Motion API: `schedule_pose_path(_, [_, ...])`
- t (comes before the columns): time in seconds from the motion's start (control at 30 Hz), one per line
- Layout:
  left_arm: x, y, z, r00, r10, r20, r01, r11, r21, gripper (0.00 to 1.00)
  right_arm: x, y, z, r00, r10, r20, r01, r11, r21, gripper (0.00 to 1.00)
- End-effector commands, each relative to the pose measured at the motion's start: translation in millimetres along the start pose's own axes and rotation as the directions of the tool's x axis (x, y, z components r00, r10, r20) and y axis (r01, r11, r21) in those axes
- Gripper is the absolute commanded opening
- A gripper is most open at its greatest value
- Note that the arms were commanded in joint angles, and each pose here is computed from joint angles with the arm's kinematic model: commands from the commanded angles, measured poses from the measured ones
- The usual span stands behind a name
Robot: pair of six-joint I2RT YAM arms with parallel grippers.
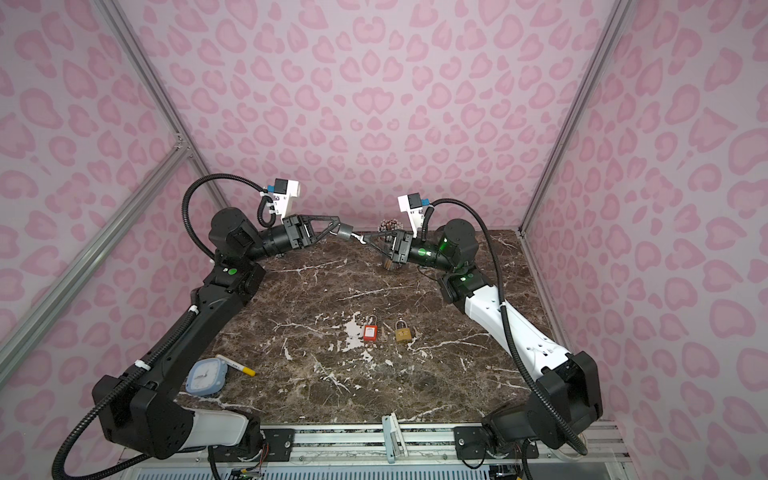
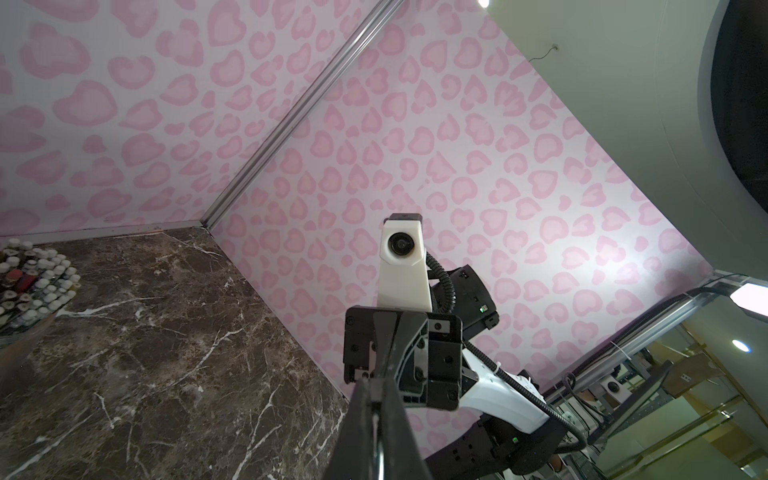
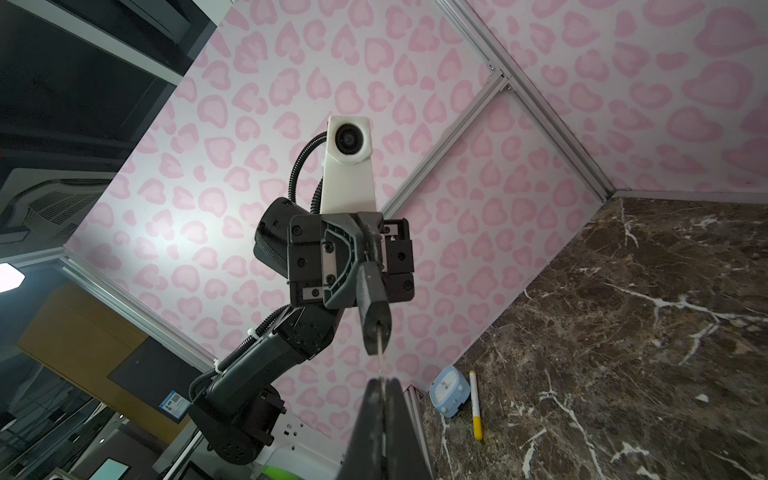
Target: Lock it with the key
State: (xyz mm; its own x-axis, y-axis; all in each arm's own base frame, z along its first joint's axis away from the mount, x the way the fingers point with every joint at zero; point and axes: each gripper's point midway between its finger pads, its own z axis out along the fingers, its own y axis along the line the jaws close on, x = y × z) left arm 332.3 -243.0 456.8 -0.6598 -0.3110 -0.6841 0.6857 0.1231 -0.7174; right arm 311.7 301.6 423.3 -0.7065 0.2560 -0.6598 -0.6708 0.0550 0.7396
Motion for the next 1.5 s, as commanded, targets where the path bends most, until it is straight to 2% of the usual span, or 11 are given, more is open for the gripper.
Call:
schedule_pose_path(0.0, [-10.1,-9.8,-1.2,0.998,0.05,0.036,-0.051,0.998,0.022,0.04,2.6,-7.1,-4.5,1.0,0.007,0.004,-0.007,1.0,0.022,0.02])
schedule_pose_path(0.27, [-13.1,-7.4,1.1,0.998,0.049,0.039,-0.05,0.999,0.021,0.04,0.5,-23.3,-24.5,0.998,0.031,0.048,-0.035,0.996,0.085,0.02])
schedule_pose_path(0.47, [-1.9,3.9,5.8,1.0,0.019,0.02,-0.019,1.0,0.015,0.04,23.8,-69.1,-55.4,0.989,0.12,0.089,-0.137,0.965,0.223,0.02])
schedule_pose_path(0.57, [4.9,8.6,8.5,1.0,0.007,0.007,-0.007,1.0,0.012,0.04,42.5,-99.8,-74.7,0.977,0.182,0.109,-0.208,0.922,0.326,0.02])
schedule_pose_path(0.7, [7.5,9.9,10.8,1.0,0.004,-0.003,-0.004,1.0,0.015,0.04,72.7,-142.0,-104.8,0.948,0.294,0.125,-0.318,0.841,0.437,0.01])
schedule_pose_path(0.8, [8.7,11.1,13.1,1.0,0.005,-0.01,-0.005,1.0,0.017,0.04,92.2,-165.4,-125.9,0.921,0.352,0.168,-0.388,0.788,0.478,0.0])
schedule_pose_path(0.93, [20.1,20.7,19.4,0.999,-0.005,-0.048,0.005,1.0,0.007,0.03,108.8,-181.2,-143.0,0.904,0.379,0.198,-0.426,0.751,0.505,0.0])
schedule_pose_path(1.2, [84.8,89.4,36.2,0.972,-0.088,-0.218,0.065,0.992,-0.111,0.03,111.3,-188.2,-165.7,0.893,0.373,0.252,-0.45,0.723,0.524,0.0])
schedule_pose_path(1.37, [142.7,138.7,47.3,0.92,-0.165,-0.355,0.088,0.971,-0.223,0.03,104.8,-183.7,-174.5,0.894,0.362,0.263,-0.447,0.724,0.525,0.0])
schedule_pose_path(1.47, [178.5,164.7,52.8,0.874,-0.204,-0.44,0.081,0.956,-0.283,0.03,98.5,-179.1,-179.5,0.897,0.352,0.269,-0.442,0.728,0.523,0.0])
